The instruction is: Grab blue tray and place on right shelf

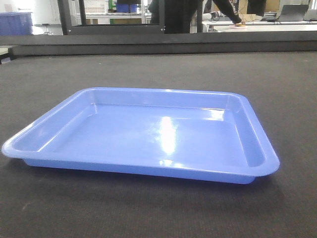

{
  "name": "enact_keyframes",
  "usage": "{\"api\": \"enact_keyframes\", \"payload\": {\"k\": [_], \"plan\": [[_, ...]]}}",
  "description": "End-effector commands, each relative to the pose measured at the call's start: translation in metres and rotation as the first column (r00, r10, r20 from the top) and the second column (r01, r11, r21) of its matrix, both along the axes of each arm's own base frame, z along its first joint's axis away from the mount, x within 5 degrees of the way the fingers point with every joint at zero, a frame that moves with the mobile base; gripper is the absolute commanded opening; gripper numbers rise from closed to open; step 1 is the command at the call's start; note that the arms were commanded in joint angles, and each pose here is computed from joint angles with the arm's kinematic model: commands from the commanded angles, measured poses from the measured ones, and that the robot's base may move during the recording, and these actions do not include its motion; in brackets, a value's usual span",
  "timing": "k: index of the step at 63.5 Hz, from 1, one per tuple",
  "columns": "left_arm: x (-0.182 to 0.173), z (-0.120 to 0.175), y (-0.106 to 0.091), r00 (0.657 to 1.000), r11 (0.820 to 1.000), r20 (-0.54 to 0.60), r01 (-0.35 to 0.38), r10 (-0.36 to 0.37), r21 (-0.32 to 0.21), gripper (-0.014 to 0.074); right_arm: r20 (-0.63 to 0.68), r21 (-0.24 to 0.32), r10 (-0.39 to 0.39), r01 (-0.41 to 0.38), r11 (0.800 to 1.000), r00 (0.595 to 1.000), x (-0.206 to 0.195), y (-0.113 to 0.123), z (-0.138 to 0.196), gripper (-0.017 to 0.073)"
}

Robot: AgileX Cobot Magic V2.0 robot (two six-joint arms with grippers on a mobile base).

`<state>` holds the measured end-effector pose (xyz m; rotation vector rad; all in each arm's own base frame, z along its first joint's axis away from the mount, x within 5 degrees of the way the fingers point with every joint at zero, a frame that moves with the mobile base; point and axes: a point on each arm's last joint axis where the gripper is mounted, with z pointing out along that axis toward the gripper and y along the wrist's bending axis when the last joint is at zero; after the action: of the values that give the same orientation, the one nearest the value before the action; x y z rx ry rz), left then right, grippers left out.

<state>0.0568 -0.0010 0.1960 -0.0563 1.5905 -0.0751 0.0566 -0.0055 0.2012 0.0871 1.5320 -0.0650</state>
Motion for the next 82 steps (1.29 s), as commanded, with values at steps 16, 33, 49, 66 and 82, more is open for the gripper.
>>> {"api": "enact_keyframes", "payload": {"k": [16,33,49,66,82], "plan": [[-0.001,0.011,0.002,0.978,1.0,0.205,-0.015,0.018,-0.016,-0.0048,0.293,-0.032,-0.014,0.024,0.999,0.956,-0.008,-0.001,0.033,0.0022],[-0.008,0.078,0.001,0.947,0.999,0.322,-0.021,0.009,0.034,-0.0047,0.37,0.001,0.0,0.0,1.0,0.929,-0.024,0.002,0.127,0.0024],[0.008,0.165,-0.004,0.994,0.996,0.089,0.056,-0.062,0.066,0.0221,0.267,0.011,0.017,-0.021,1.0,0.964,0.016,-0.001,0.188,0.0293],[0.053,0.181,-0.02,0.975,0.983,-0.136,0.182,-0.177,0.022,0.0388,-0.047,0.094,0.208,-0.203,0.975,0.977,0.065,0.018,0.186,0.0587],[0.105,0.183,-0.053,0.814,0.941,-0.506,0.337,-0.284,0.015,0.0388,-0.391,0.257,0.498,-0.427,0.867,0.774,0.109,0.071,0.185,0.0587]]}}
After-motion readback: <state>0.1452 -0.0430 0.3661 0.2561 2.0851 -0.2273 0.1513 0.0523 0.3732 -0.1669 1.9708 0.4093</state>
